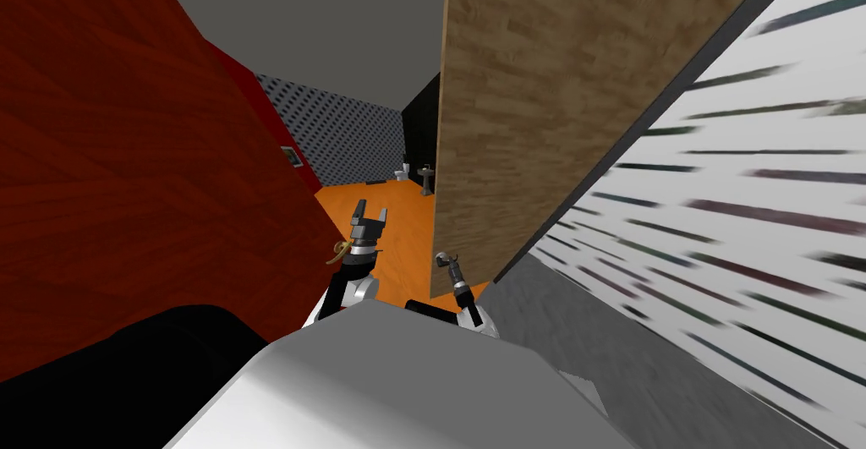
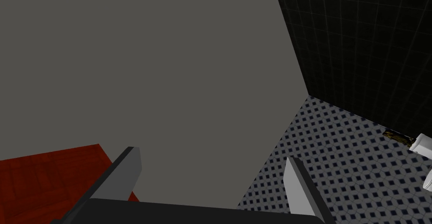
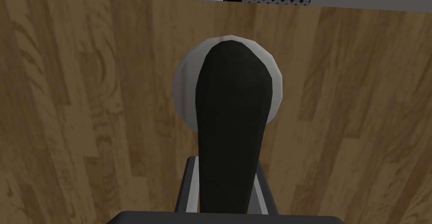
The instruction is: Push the door open
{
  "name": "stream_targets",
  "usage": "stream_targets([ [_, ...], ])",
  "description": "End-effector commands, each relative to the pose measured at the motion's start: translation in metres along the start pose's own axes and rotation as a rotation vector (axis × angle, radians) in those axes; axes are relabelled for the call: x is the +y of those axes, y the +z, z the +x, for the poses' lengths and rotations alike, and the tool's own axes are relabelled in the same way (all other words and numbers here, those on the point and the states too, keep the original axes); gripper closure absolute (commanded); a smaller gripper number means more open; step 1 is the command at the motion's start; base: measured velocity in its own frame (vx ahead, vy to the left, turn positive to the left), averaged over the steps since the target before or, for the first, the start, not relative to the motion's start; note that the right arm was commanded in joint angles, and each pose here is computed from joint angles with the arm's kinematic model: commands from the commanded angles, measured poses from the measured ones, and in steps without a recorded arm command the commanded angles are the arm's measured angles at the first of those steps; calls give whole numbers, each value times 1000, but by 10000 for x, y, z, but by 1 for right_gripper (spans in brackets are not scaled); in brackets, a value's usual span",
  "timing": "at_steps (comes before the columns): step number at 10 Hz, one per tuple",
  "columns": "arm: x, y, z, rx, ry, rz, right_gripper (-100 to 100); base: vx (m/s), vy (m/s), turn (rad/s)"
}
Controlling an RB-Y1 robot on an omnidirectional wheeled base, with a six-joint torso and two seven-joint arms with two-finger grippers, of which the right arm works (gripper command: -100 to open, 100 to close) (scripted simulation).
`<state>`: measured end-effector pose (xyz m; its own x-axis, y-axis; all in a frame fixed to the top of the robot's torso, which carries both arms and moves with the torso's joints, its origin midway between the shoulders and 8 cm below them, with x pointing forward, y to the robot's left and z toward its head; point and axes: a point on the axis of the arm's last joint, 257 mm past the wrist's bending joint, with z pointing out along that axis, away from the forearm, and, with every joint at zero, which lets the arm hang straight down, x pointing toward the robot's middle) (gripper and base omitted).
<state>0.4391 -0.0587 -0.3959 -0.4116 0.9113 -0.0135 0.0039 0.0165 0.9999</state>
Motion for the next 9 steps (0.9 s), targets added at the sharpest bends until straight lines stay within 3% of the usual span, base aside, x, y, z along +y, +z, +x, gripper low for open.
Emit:
stream_targets([
  [1,39,15,-190,-41,-4,-10,100,123,155,-44],
  [5,39,31,-374,-102,7,-10,100,126,167,-62],
  [8,21,16,-445,-122,8,-3,100,93,150,-55],
  [9,20,-17,-626,-154,-15,-3,100,139,70,-68],
])
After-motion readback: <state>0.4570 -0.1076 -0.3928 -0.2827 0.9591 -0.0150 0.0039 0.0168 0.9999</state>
